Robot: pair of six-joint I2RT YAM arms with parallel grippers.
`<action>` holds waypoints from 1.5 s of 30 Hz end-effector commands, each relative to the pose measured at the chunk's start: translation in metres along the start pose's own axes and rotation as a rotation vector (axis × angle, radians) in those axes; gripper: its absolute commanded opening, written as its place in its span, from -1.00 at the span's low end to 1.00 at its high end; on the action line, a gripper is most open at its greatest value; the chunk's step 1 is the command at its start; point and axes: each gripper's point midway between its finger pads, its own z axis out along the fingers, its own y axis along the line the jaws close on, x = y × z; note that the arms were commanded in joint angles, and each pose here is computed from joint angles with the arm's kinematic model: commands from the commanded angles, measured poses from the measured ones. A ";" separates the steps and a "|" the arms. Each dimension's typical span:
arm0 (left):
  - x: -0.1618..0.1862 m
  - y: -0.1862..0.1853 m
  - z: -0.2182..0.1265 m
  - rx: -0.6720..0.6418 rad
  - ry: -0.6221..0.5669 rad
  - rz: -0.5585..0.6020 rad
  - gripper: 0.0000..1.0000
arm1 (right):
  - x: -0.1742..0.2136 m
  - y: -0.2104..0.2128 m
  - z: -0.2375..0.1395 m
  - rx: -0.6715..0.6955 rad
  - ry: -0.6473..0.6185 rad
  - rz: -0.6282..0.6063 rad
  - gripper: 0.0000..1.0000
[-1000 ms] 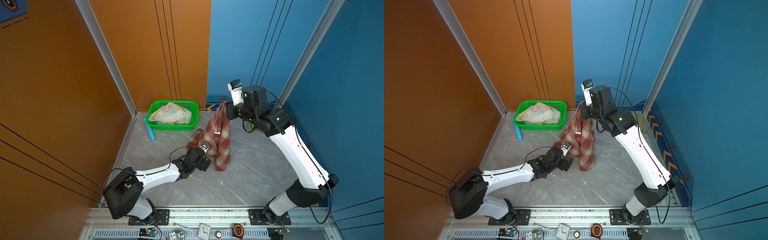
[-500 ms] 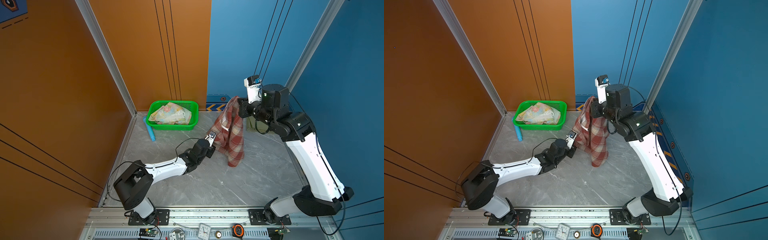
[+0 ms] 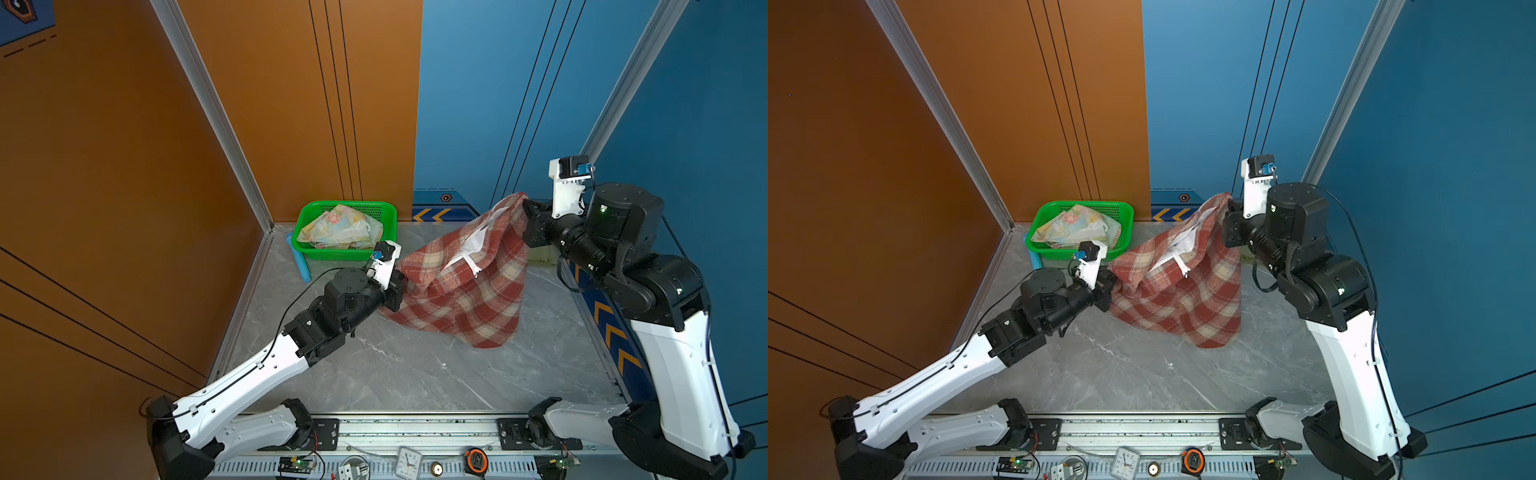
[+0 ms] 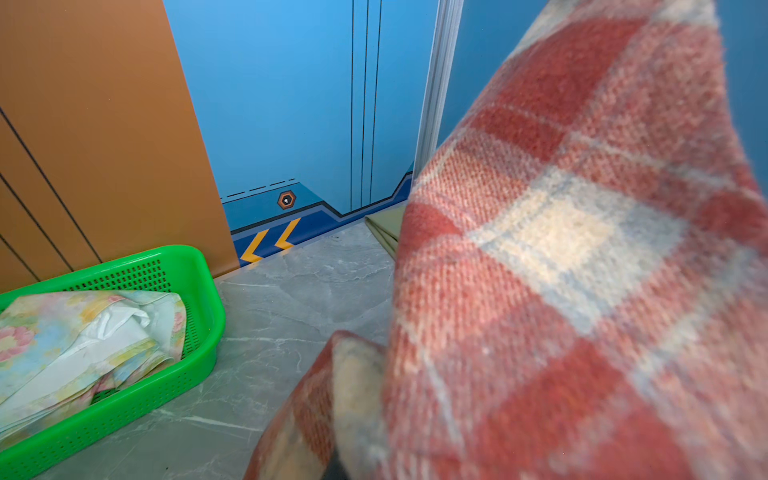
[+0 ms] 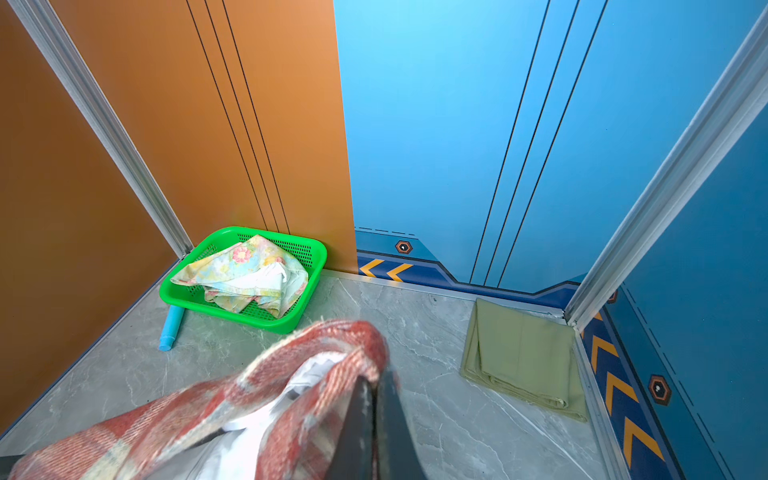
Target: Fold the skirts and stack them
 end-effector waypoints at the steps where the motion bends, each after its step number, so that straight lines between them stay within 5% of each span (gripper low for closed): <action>1: 0.000 -0.027 -0.001 0.135 0.060 -0.099 -1.00 | 0.001 -0.024 -0.011 0.093 0.019 0.024 -1.00; 5: 0.026 -0.019 0.023 0.178 0.133 -0.274 -1.00 | 0.033 -0.032 0.031 0.075 0.153 0.103 -1.00; 10: 0.069 0.045 0.077 0.142 0.233 -0.564 -0.93 | 0.098 -0.033 0.137 0.061 0.370 0.177 -1.00; 11: 0.080 0.058 0.093 0.143 0.268 -0.607 -0.46 | 0.111 -0.035 0.160 0.063 0.409 0.185 -1.00; 12: 0.086 0.071 0.106 0.131 0.284 -0.639 0.03 | 0.123 -0.036 0.181 0.065 0.447 0.195 -0.61; 14: 0.093 0.092 0.124 0.086 0.313 -0.682 0.50 | 0.145 -0.039 0.208 0.091 0.507 0.215 0.22; 15: 0.099 0.101 0.130 0.058 0.339 -0.701 0.89 | 0.156 -0.040 0.215 0.104 0.538 0.225 0.46; 16: 0.101 0.105 0.133 0.040 0.352 -0.709 0.97 | 0.165 -0.040 0.218 0.114 0.557 0.228 0.58; 19: 0.106 0.107 0.125 0.002 0.377 -0.694 0.96 | 0.194 -0.049 0.212 0.168 0.617 0.236 0.86; 29: 0.187 0.091 0.051 -0.187 0.625 -0.606 1.00 | 0.294 -0.047 0.154 0.238 0.728 0.352 0.79; 36: 0.259 0.048 0.021 -0.200 0.814 -0.503 0.87 | 0.321 -0.031 0.136 0.192 0.756 0.394 0.77; 45: 0.277 0.044 0.065 -0.170 0.736 -0.331 0.86 | 0.315 -0.016 0.128 0.125 0.728 0.386 0.76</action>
